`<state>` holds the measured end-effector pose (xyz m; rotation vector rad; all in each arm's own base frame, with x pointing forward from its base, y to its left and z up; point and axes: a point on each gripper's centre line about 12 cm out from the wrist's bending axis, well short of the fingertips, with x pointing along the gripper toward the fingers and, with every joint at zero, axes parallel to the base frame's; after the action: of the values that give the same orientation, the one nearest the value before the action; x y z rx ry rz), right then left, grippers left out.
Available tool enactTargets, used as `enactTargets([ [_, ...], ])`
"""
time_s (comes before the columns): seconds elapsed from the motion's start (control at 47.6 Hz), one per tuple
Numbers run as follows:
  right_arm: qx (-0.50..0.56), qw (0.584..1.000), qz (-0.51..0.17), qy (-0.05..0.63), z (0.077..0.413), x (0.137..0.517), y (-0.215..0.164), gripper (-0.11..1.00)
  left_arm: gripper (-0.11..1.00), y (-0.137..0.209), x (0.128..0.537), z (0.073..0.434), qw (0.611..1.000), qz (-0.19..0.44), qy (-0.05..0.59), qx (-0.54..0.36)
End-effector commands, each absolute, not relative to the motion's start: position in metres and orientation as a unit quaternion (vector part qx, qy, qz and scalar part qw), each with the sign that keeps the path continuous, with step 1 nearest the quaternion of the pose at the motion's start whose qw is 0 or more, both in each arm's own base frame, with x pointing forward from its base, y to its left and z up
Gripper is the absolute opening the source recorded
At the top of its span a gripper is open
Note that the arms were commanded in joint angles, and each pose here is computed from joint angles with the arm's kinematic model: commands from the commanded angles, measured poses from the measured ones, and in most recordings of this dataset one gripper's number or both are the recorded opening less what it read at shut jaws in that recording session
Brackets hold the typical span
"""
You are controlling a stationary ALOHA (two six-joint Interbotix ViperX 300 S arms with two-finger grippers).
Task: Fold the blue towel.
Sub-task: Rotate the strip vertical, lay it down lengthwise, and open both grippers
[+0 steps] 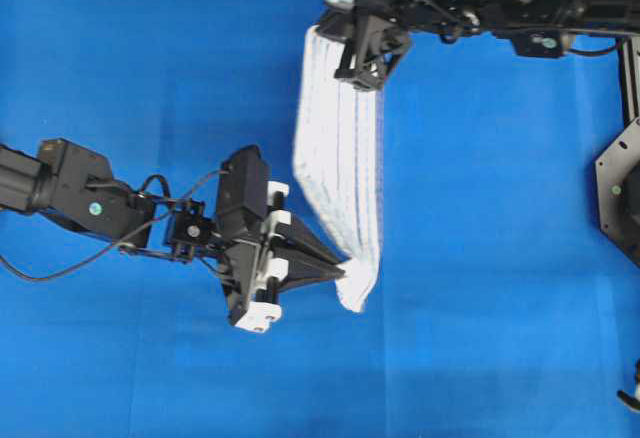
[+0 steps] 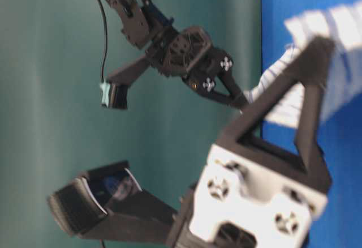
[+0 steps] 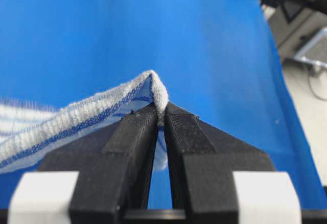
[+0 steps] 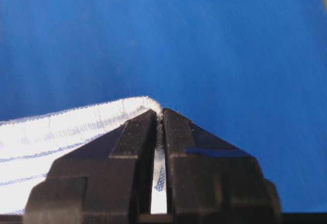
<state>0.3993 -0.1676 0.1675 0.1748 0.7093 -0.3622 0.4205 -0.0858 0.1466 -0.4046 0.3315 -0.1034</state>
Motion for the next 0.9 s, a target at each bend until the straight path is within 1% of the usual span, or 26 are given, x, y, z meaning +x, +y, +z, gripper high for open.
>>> enactTargets([
  [0.0,0.078,0.926,-0.175,0.325,0.181,0.411,-0.17,0.28,0.04,-0.086,0.414,0.162,0.963,-0.053,0.153,-0.215],
  [0.294,0.079,0.924,-0.166,0.334,0.169,0.426,-0.166,0.28,0.05,-0.084,0.399,0.149,0.954,-0.042,0.195,-0.225],
  [0.336,0.082,0.924,-0.166,0.336,0.166,0.427,-0.166,0.28,0.07,-0.084,0.399,0.148,0.952,-0.04,0.202,-0.225],
  [0.399,0.084,0.923,-0.165,0.336,0.166,0.427,-0.164,0.28,0.17,-0.084,0.399,0.147,0.951,-0.039,0.208,-0.225],
  [0.483,0.085,0.924,-0.164,0.336,0.165,0.428,-0.162,0.3,0.39,-0.085,0.397,0.147,0.948,-0.037,0.215,-0.231],
  [0.525,0.084,0.924,-0.163,0.335,0.166,0.429,-0.161,0.39,0.53,-0.085,0.396,0.149,0.947,-0.037,0.218,-0.232],
  [0.588,0.083,0.925,-0.162,0.334,0.167,0.429,-0.161,0.58,0.7,-0.084,0.391,0.154,0.945,-0.034,0.226,-0.235],
  [0.63,0.081,0.925,-0.161,0.334,0.168,0.428,-0.16,0.7,0.8,-0.083,0.387,0.158,0.943,-0.034,0.235,-0.232],
  [0.672,0.079,0.927,-0.161,0.33,0.172,0.428,-0.16,0.81,0.88,-0.082,0.381,0.164,0.942,-0.033,0.242,-0.231],
  [0.714,0.076,0.929,-0.16,0.326,0.177,0.427,-0.16,0.91,0.91,-0.081,0.375,0.17,0.94,-0.032,0.249,-0.23],
  [0.756,0.073,0.931,-0.16,0.319,0.184,0.426,-0.159,0.96,0.91,-0.081,0.368,0.176,0.938,-0.032,0.257,-0.23],
  [0.798,0.072,0.933,-0.16,0.313,0.191,0.423,-0.158,0.96,0.9,-0.08,0.36,0.182,0.937,-0.033,0.263,-0.228],
  [0.883,0.066,0.938,-0.159,0.302,0.206,0.418,-0.156,0.92,0.88,-0.078,0.346,0.19,0.936,-0.034,0.269,-0.225],
])
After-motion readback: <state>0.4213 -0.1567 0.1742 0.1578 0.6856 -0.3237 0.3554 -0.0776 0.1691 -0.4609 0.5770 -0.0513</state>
